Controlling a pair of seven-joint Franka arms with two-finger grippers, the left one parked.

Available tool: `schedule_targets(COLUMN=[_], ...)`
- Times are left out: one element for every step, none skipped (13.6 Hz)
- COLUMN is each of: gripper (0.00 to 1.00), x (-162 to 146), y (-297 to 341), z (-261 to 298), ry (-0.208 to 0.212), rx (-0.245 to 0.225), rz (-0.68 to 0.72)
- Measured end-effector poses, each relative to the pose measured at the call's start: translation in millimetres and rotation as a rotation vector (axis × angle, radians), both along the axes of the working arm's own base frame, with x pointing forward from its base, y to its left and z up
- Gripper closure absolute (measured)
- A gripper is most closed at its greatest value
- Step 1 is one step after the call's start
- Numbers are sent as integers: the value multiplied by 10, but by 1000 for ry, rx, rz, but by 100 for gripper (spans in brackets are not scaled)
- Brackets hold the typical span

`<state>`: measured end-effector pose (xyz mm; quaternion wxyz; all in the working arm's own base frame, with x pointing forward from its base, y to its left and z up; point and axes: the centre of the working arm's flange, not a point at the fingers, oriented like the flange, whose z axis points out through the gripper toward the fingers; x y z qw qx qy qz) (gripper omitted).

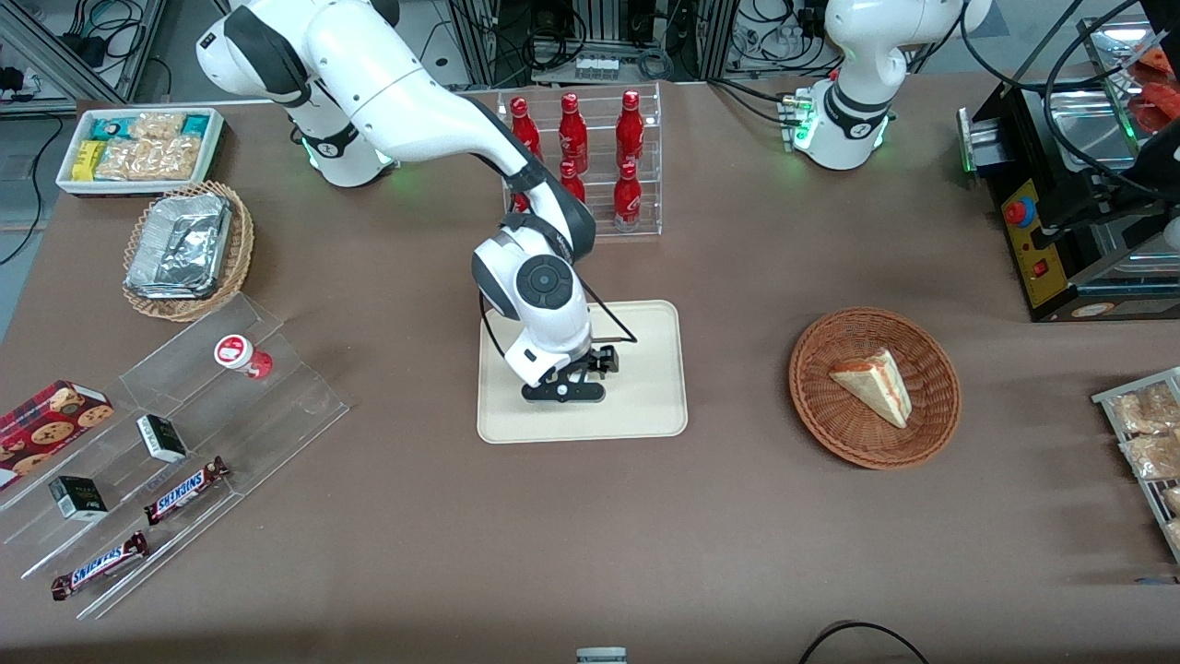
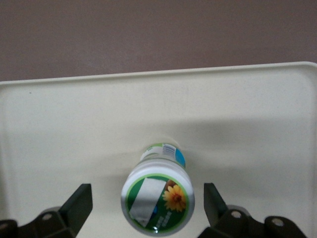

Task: Place green gum on tray
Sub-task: 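Lower the gum tub onto the tray and open the right gripper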

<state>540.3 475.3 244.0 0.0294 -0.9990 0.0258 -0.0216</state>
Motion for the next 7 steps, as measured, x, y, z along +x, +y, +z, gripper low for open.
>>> schedule_targets(gripper=[0, 0, 0, 0, 0, 0, 0], x=[23, 46, 59, 66, 88, 125, 168], y=[-9, -33, -68, -110, -170, -256, -363], z=[38, 99, 178, 277, 396, 539, 688], ry=[-6, -10, -4, 7, 16, 26, 39], rx=[2, 1, -7, -18, -27, -33, -39], rz=[10, 24, 45, 68, 84, 94, 105])
